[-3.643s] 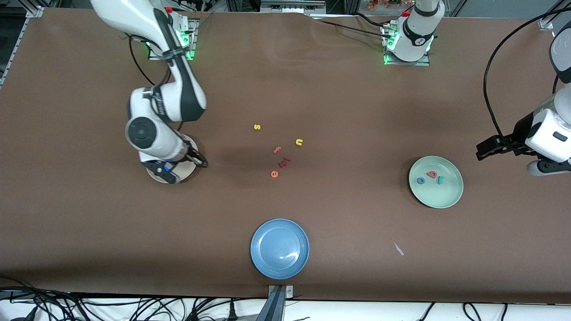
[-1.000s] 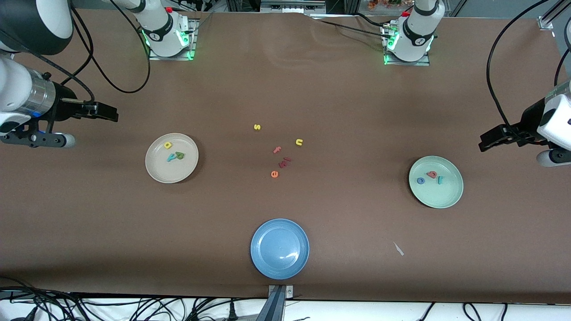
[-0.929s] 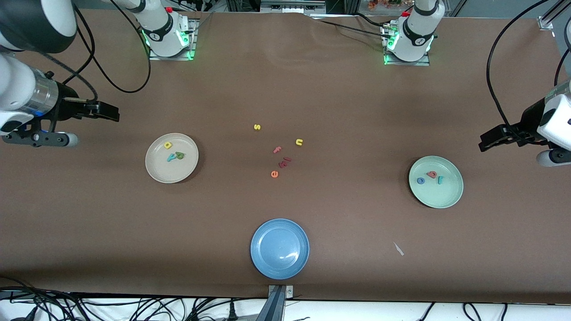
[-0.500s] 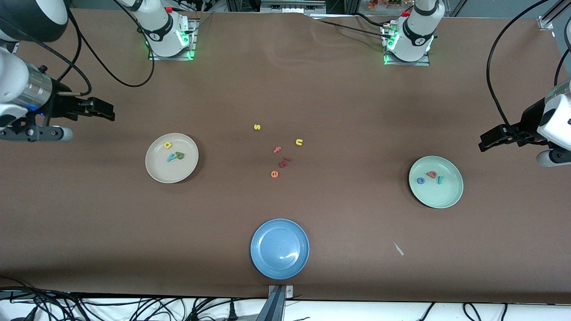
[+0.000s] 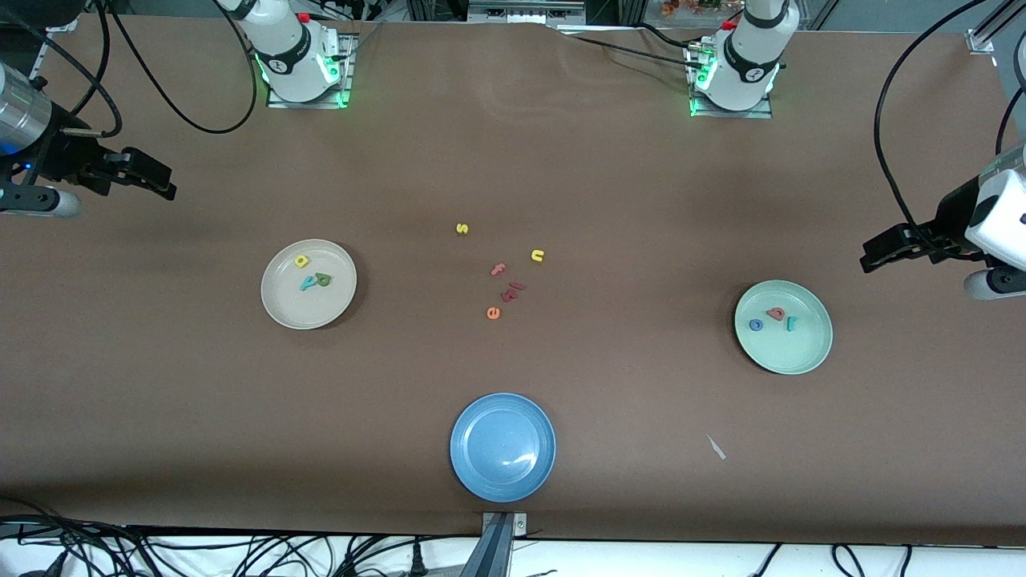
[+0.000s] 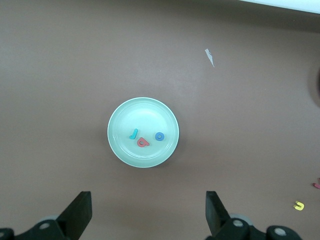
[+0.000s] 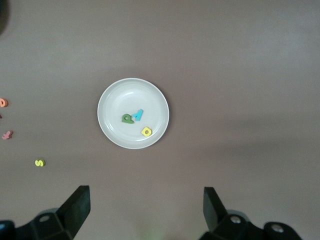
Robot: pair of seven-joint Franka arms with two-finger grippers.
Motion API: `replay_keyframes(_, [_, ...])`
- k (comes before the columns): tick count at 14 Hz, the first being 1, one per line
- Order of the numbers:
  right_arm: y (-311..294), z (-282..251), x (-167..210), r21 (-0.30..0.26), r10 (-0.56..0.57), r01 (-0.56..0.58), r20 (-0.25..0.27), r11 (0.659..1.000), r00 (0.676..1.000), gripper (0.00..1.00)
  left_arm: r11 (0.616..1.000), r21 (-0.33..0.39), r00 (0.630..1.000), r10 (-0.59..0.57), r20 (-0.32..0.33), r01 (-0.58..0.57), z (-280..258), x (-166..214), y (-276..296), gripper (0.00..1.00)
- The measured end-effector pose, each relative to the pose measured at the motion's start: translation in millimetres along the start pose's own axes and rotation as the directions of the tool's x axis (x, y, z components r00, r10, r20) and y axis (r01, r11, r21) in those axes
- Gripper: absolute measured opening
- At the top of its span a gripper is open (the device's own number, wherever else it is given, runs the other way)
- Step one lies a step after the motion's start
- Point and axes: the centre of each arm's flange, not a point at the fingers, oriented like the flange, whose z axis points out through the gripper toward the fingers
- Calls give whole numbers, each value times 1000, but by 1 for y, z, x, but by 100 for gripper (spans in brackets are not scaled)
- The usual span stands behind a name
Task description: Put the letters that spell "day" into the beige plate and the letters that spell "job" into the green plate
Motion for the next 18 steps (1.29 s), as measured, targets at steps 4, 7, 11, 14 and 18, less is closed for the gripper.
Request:
replay_keyframes(4, [-4, 0, 1, -1, -8, 8, 2, 1000, 1000, 100, 1000, 0, 1000, 0, 0, 0, 0, 0, 0, 100])
replay_keyframes(7, [-8, 1, 1, -2, -15, 15, 5, 1000, 1000, 100, 1000, 0, 1000, 0, 0, 0, 0, 0, 0, 100])
replay_keyframes(11, [-9, 5, 3, -2, -16, 16, 11, 1000, 1000, 100, 1000, 0, 1000, 0, 0, 0, 0, 0, 0, 100])
replay_keyframes(14, [-9, 5, 3, -2, -16, 16, 12, 1000, 1000, 100, 1000, 0, 1000, 0, 0, 0, 0, 0, 0, 100])
replay_keyframes(18, [-9, 5, 3, -2, -16, 16, 11, 1000, 1000, 100, 1000, 0, 1000, 0, 0, 0, 0, 0, 0, 100])
